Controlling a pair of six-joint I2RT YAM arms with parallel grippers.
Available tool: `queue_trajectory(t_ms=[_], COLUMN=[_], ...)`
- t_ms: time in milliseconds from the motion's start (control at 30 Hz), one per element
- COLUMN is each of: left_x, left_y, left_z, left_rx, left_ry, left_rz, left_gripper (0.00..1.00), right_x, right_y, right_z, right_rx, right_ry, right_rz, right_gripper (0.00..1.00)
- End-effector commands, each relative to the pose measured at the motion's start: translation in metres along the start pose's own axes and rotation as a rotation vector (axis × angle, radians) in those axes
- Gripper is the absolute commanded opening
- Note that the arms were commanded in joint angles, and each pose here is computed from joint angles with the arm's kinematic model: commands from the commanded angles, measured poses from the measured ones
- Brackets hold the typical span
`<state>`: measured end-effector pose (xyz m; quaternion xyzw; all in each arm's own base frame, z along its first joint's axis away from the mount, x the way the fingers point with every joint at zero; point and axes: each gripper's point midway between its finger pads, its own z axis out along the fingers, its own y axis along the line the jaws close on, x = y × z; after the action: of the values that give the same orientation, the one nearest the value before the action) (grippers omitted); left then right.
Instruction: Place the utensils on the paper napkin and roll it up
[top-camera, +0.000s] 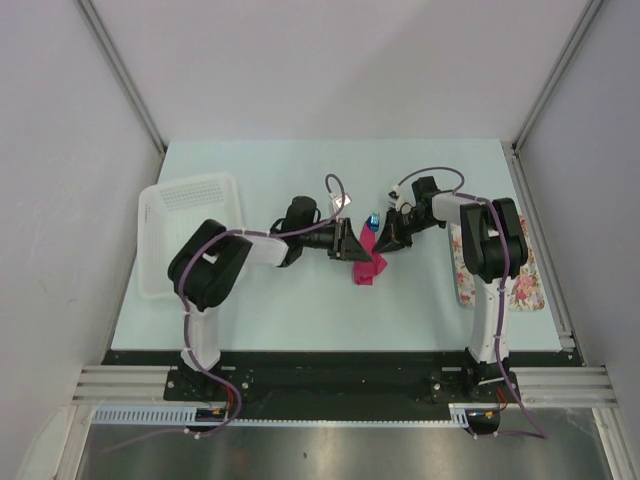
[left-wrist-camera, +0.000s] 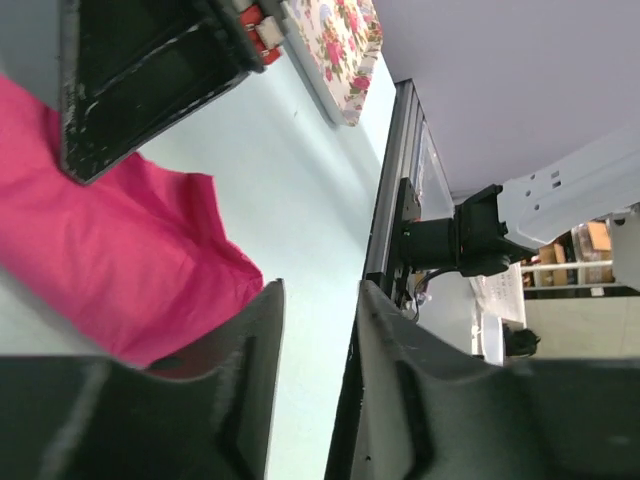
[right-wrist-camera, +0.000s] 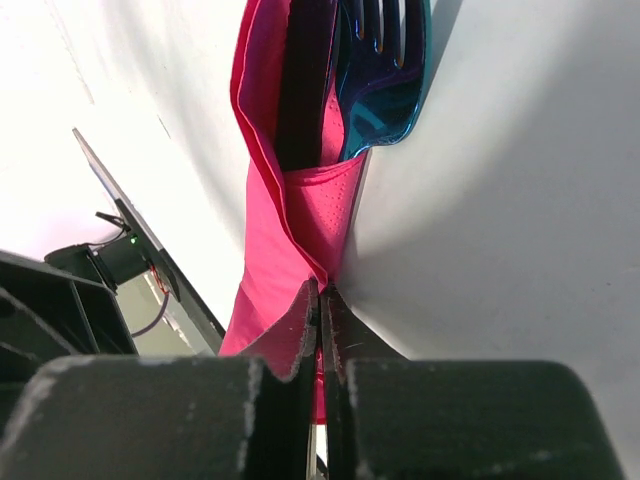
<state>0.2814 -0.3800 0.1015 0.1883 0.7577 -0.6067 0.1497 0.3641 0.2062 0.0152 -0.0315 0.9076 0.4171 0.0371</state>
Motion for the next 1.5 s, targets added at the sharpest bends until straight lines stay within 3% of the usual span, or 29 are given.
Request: queue_trajectory(t_ms=[0, 300, 467, 600, 700, 867, 1100, 1267, 1367, 1467], left_x=[0.009, 0.051, 0.071, 0.07, 0.069, 0.065, 0.056, 0.059, 0.059, 0.06], left_y=[0.009, 0.059, 0.084, 0.093, 0.092, 0.09, 0.088, 0.092, 0.097, 0.099], left_z=[0.0, 0.016, 0.015, 0.014, 0.013, 0.014, 0.012, 0.012, 0.012, 0.011], left_rx=[-0.008, -0.077, -0.143, -0.171, -0.173, -0.168, -0.171, -0.19, -0.196, -0.198], left_ry=[0.021, 0.116, 0.166, 0.163, 0.158, 0.157, 0.138, 0.153, 0.154, 0.153], left_rz=[-0.054, -0.239, -0.315, -0.339, -0.34, -0.326, -0.294, -0.307, -0.329, -0.338], left_gripper=[0.38, 0.22, 0.19, 0.15, 0.14, 0.13, 0.14, 0.14, 0.12, 0.12], right_x=[0.0, -0.002, -0.006, -0.012, -0.022, -0.029, -0.017, -0.017, -0.024, -0.034], right_y=[-0.038, -0.043, -0.042, -0.034, -0.024, -0.02, -0.038, -0.042, -0.033, -0.017], right_z=[0.009, 0.006, 0.003, -0.004, -0.012, -0.008, 0.006, 0.007, -0.005, -0.02], right_rx=[0.136, 0.144, 0.143, 0.118, 0.095, 0.101, 0.18, 0.201, 0.163, 0.102], right_ry=[-0.006, -0.014, -0.008, -0.024, -0.056, -0.05, 0.002, 0.008, -0.024, -0.066], right_rz=[-0.02, -0.017, -0.018, -0.012, -0.014, -0.039, -0.055, -0.049, -0.035, -0.004], right_gripper=[0.0, 0.0, 0.0, 0.21, 0.28, 0.28, 0.17, 0.17, 0.21, 0.35])
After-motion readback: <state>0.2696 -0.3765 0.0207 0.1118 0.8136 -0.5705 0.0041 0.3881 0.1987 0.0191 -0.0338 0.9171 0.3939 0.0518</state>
